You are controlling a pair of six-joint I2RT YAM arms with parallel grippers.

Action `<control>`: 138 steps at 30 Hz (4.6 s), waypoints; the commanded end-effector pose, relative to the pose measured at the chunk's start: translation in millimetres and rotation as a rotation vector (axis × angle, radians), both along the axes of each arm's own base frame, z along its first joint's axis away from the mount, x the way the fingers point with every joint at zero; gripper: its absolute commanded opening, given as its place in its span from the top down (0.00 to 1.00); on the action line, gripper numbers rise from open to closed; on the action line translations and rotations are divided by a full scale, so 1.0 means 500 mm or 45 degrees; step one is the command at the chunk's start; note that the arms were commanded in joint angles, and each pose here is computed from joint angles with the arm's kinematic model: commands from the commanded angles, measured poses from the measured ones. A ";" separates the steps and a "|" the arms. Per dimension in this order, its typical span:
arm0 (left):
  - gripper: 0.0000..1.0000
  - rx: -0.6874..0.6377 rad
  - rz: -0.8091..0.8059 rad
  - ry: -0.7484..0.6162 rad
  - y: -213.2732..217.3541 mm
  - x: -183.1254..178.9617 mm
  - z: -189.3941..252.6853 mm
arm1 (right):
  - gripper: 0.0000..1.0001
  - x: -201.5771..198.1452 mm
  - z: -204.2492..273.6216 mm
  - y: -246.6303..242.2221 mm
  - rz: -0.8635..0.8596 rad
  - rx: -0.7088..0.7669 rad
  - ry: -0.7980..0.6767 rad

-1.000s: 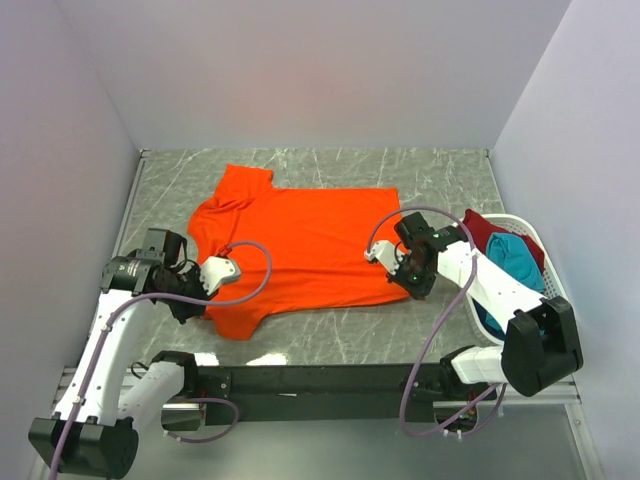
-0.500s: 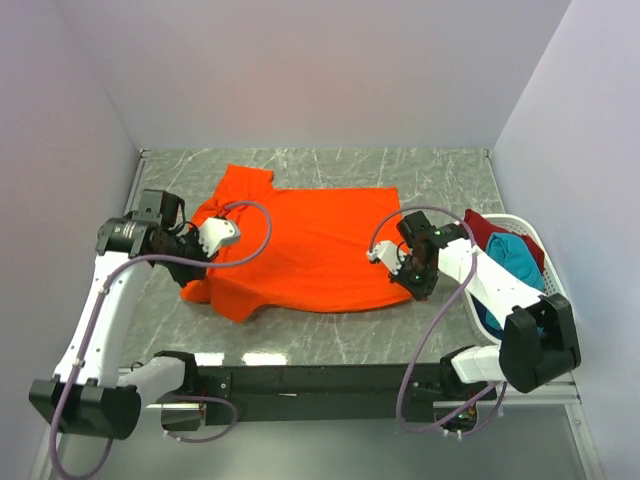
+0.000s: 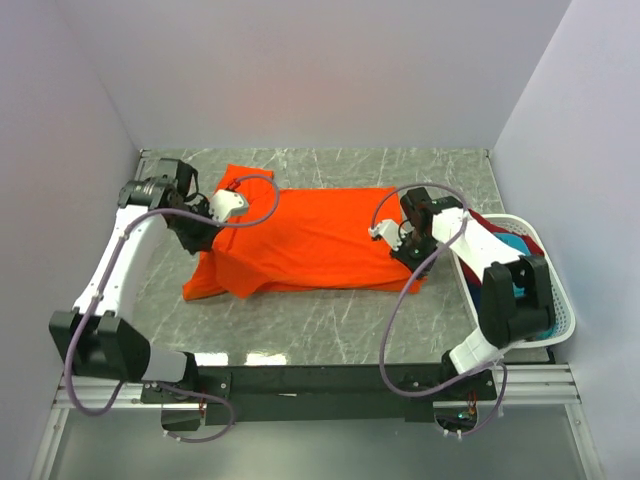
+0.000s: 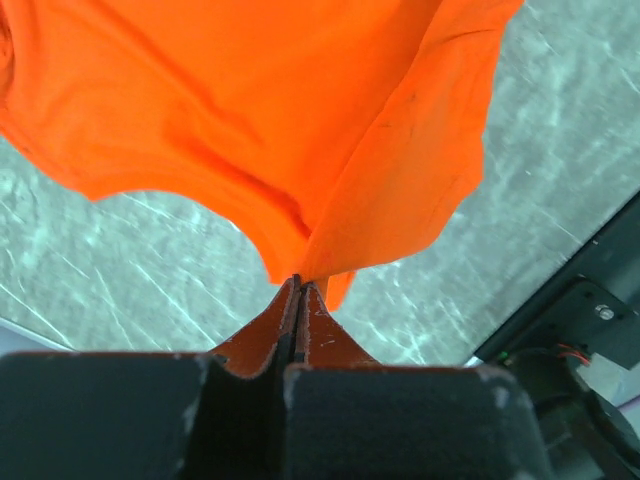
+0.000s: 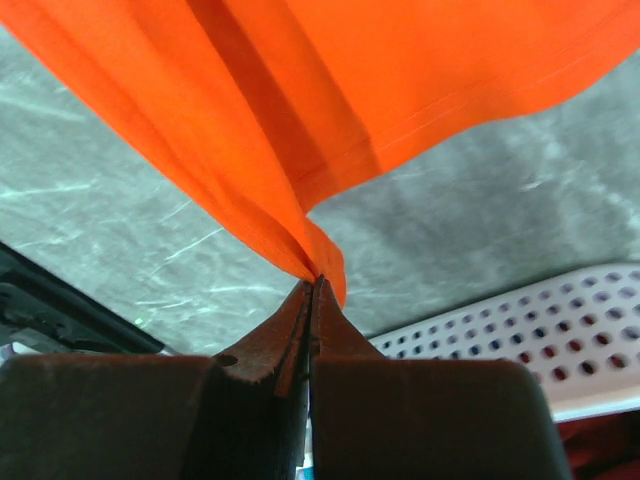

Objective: Fold and stack the t-shirts
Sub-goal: Fold the tshirt

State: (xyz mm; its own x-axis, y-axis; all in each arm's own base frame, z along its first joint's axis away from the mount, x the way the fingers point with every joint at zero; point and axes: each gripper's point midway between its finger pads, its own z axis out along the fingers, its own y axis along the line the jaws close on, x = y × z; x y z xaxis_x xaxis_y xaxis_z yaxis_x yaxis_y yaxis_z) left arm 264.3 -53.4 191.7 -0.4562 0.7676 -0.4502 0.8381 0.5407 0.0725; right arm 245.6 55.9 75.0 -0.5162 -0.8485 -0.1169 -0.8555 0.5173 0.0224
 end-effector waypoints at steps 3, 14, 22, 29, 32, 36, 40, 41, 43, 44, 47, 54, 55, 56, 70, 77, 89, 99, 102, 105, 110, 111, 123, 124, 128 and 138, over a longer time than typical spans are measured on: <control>1.00 0.004 -0.035 -0.067 -0.006 0.093 0.004 | 1.00 0.052 0.004 -0.005 0.012 0.005 0.012; 1.00 0.029 -0.067 -0.010 -0.016 0.206 -0.069 | 1.00 0.132 -0.039 -0.005 -0.027 0.001 0.090; 1.00 0.024 -0.069 -0.008 -0.022 0.265 -0.110 | 1.00 0.158 -0.071 -0.008 -0.064 -0.017 0.113; 0.83 0.020 -0.007 -0.026 -0.010 0.304 -0.131 | 0.78 0.193 -0.069 -0.016 -0.136 -0.020 0.063; 0.54 -0.063 0.069 -0.007 0.018 0.285 -0.104 | 0.52 0.196 -0.043 -0.027 -0.230 0.024 0.064; 0.42 -0.170 0.223 0.108 0.097 0.203 -0.091 | 0.43 0.156 0.000 -0.027 -0.424 0.217 0.166; 0.35 -0.317 0.412 0.231 0.166 0.117 -0.108 | 0.42 0.107 0.003 -0.010 -0.602 0.357 0.290; 0.34 -0.366 0.436 0.242 0.168 0.103 -0.108 | 0.42 0.092 -0.004 -0.002 -0.628 0.375 0.327; 0.33 -0.410 0.515 0.305 0.185 0.063 -0.140 | 0.42 0.085 -0.007 0.001 -0.735 0.437 0.370; 0.33 -0.422 0.537 0.309 0.189 0.052 -0.146 | 0.42 0.082 -0.016 0.003 -0.763 0.448 0.379; 0.32 -0.441 0.594 0.352 0.194 0.022 -0.180 | 0.42 0.077 -0.035 0.010 -0.849 0.461 0.407; 0.30 -0.444 0.632 0.418 0.183 -0.018 -0.234 | 0.42 0.060 -0.074 0.001 -0.917 0.420 0.421; 0.30 -0.452 0.629 0.424 0.179 -0.018 -0.238 | 0.42 0.059 -0.077 0.001 -0.922 0.420 0.422; 0.30 -0.458 0.632 0.441 0.177 -0.020 -0.246 | 0.42 0.058 -0.081 0.001 -0.923 0.421 0.425; 0.44 -0.504 0.619 0.553 0.148 -0.029 -0.289 | 0.54 0.060 -0.105 0.014 -0.956 0.440 0.513; 0.61 -0.511 0.604 0.568 0.135 -0.029 -0.294 | 0.74 0.061 -0.103 0.008 -0.949 0.420 0.504; 0.99 -0.427 0.605 0.570 0.168 -0.023 -0.269 | 1.00 0.071 -0.098 -0.015 -0.906 0.347 0.465; 0.99 -0.297 0.618 0.596 0.224 -0.023 -0.245 | 1.00 0.058 -0.105 -0.063 -0.827 0.185 0.424; 0.99 -0.268 0.629 0.625 0.230 -0.026 -0.258 | 1.00 0.050 -0.112 -0.072 -0.807 0.154 0.420; 0.99 -0.250 0.641 0.672 0.229 -0.040 -0.285 | 1.00 0.041 -0.118 -0.067 -0.797 0.154 0.436; 0.99 -0.210 0.631 0.723 0.216 -0.079 -0.319 | 1.00 0.010 -0.126 -0.051 -0.756 0.148 0.473; 0.99 -0.209 0.626 0.724 0.214 -0.081 -0.322 | 1.00 0.006 -0.128 -0.050 -0.752 0.146 0.480; 0.56 -0.338 0.488 0.423 0.153 0.038 -0.192 | 0.57 0.086 0.006 -0.034 -0.635 0.229 0.263; 0.56 -0.356 0.479 0.395 0.138 0.050 -0.183 | 0.58 0.107 0.022 -0.031 -0.631 0.245 0.226; 0.56 -0.465 0.488 0.378 0.065 0.081 -0.170 | 0.64 0.137 0.042 0.016 -0.617 0.300 0.212; 0.46 -0.488 0.687 0.266 0.000 0.187 -0.197 | 0.60 0.179 0.012 0.145 -0.460 0.319 0.125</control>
State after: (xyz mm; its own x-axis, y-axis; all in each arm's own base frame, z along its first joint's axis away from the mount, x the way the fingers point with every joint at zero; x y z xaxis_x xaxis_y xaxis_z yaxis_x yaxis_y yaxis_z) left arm 324.4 -49.5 85.9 -0.8486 0.2893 -0.4429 0.4675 0.8019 -0.3720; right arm 317.9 112.9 79.7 -0.8088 -0.5605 -0.1780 -0.5876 0.7583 0.2824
